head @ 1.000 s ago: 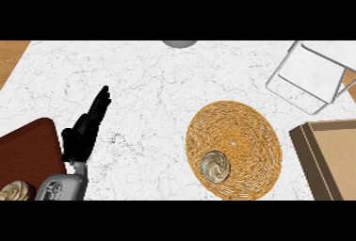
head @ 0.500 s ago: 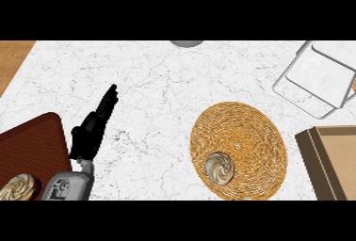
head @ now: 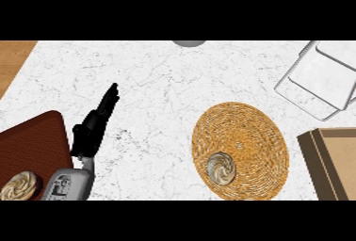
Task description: Pick the squash from the placemat and place it in the tiered shelf
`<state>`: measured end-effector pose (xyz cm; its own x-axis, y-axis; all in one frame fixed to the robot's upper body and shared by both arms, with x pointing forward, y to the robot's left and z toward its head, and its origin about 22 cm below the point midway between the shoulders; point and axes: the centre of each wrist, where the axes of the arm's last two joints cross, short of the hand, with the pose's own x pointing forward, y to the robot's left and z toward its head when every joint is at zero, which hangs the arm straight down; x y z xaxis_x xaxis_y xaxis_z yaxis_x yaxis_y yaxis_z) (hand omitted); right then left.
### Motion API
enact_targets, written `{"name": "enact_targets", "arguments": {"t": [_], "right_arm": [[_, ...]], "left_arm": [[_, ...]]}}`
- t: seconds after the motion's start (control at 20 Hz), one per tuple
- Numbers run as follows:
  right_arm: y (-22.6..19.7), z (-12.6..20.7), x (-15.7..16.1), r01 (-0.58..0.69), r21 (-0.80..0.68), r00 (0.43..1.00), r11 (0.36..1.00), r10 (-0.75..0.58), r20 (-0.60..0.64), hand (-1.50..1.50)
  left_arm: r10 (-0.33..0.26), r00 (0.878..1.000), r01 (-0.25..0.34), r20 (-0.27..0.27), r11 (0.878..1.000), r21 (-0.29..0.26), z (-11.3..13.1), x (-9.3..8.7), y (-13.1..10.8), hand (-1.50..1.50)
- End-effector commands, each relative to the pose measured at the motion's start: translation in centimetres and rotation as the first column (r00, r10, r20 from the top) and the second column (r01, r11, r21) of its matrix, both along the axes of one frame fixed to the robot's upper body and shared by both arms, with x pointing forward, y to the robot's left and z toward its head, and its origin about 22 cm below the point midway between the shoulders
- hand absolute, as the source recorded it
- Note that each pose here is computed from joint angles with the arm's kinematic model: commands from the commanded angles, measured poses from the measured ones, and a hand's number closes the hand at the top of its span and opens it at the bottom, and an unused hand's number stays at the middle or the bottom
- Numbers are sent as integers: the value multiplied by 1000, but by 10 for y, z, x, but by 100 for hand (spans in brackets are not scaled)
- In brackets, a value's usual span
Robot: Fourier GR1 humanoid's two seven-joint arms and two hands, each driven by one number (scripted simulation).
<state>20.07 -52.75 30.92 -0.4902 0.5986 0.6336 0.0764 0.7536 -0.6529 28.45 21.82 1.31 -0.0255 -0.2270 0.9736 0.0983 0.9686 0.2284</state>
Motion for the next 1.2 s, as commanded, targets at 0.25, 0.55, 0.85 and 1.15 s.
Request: {"name": "enact_targets", "arguments": {"t": [0.25,0.55,0.85,1.15], "right_arm": [[8,13,42,81,31,993,996,-83,85,150],[27,34,65,102,-25,980,994,-96,176,150],[45,-7,101,110,-56,976,992,-97,195,150],[65,-30,129,74,-106,949,992,-38,312,150]], "left_arm": [[-14,1000,14,7,1000,-5,8,6,2,0],[-9,1000,9,-1,1000,-6,11,11,4,0],[-8,1000,7,12,1000,14,0,3,-22,0],[8,1000,-7,-12,1000,2,6,1,-3,0]]}}
